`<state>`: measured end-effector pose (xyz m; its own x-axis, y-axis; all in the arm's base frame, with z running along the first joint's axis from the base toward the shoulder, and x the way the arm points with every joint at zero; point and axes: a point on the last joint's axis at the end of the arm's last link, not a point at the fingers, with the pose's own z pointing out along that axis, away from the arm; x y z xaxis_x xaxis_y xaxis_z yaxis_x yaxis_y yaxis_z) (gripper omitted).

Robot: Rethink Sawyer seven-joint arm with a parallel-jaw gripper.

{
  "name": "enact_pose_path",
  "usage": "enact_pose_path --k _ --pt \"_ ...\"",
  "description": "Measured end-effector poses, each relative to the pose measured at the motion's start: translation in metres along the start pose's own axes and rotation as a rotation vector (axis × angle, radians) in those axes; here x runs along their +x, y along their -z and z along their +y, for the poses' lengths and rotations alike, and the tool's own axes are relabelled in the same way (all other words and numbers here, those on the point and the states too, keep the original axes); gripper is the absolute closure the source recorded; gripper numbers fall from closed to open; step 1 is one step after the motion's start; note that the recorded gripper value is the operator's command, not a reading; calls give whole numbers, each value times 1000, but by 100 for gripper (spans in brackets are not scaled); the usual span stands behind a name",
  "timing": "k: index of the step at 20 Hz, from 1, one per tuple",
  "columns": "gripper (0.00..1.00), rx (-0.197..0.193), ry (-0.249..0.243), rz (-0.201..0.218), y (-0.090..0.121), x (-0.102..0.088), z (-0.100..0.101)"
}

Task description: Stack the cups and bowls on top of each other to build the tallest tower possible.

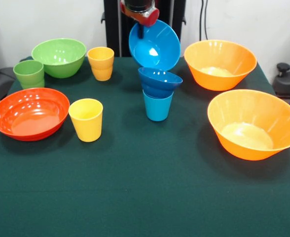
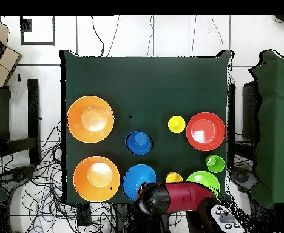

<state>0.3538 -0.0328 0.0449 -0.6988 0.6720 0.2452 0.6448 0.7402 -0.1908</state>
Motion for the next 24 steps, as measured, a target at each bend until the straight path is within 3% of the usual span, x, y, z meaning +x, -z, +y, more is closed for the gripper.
enact_pose_path --k 9,24 --pt "100 28 2 24 1 -1 -1" --pt "100 19 -2 9 6 -11 2"
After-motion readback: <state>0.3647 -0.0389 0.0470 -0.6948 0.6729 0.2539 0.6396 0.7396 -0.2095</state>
